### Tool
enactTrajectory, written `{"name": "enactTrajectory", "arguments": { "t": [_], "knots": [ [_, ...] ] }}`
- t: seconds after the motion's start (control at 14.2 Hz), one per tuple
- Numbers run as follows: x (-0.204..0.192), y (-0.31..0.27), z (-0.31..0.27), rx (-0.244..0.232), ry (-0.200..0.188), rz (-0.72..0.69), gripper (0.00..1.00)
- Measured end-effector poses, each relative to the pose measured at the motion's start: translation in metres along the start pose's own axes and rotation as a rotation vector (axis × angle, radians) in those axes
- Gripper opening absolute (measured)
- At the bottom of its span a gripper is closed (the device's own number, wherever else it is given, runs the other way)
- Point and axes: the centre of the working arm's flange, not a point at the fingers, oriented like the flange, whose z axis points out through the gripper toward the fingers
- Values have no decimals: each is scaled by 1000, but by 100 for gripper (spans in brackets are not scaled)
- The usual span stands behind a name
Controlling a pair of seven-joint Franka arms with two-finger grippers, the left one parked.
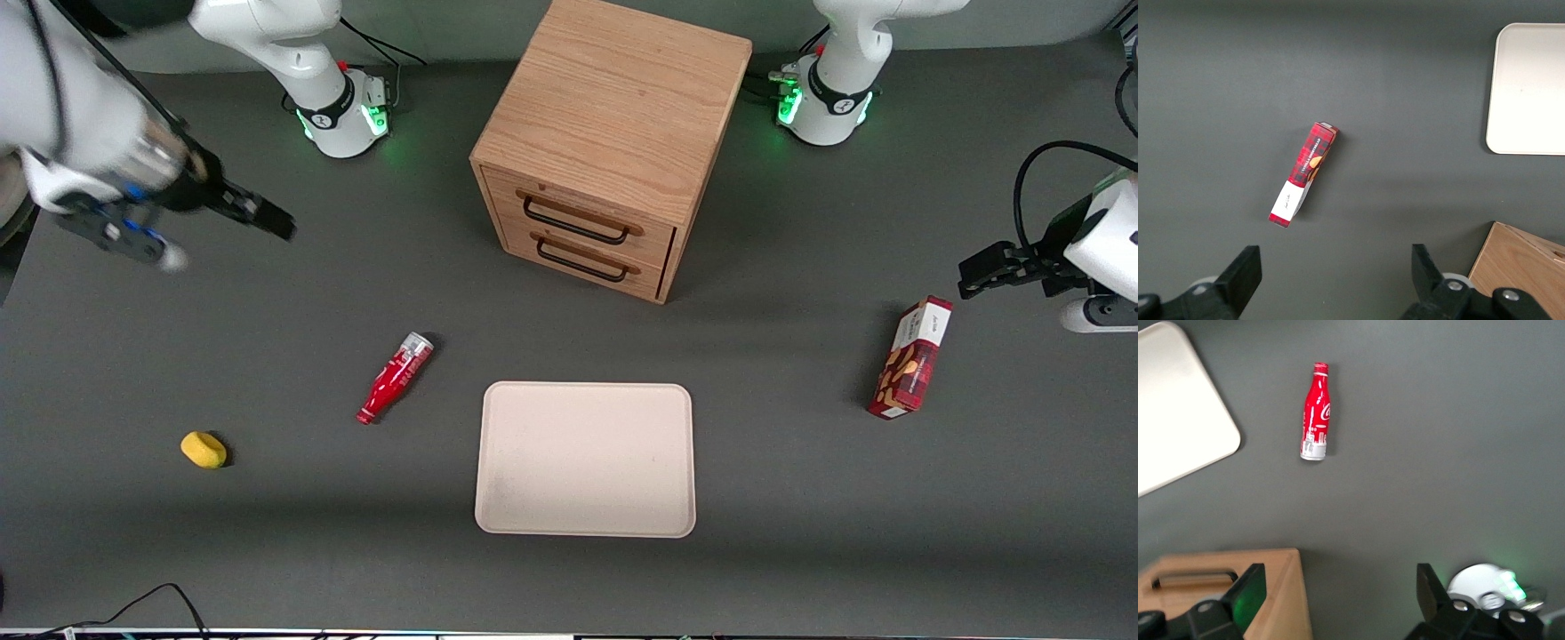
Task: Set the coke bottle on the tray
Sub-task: 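Move the open right gripper toward the red Coca-Cola bottle, then lower the right gripper around the bottle's body and close it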
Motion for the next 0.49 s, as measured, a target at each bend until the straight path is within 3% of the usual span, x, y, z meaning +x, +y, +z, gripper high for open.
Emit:
{"name": "enactTrajectory", "arguments": {
  "t": [0.14, 0.28, 0.49],
  "knots": [
    [38, -29, 65, -21, -50, 83, 100],
    [74, -46, 132, -38, -73, 121, 100],
    [101, -54, 211, -25, -55, 138, 100]
  ]
}}
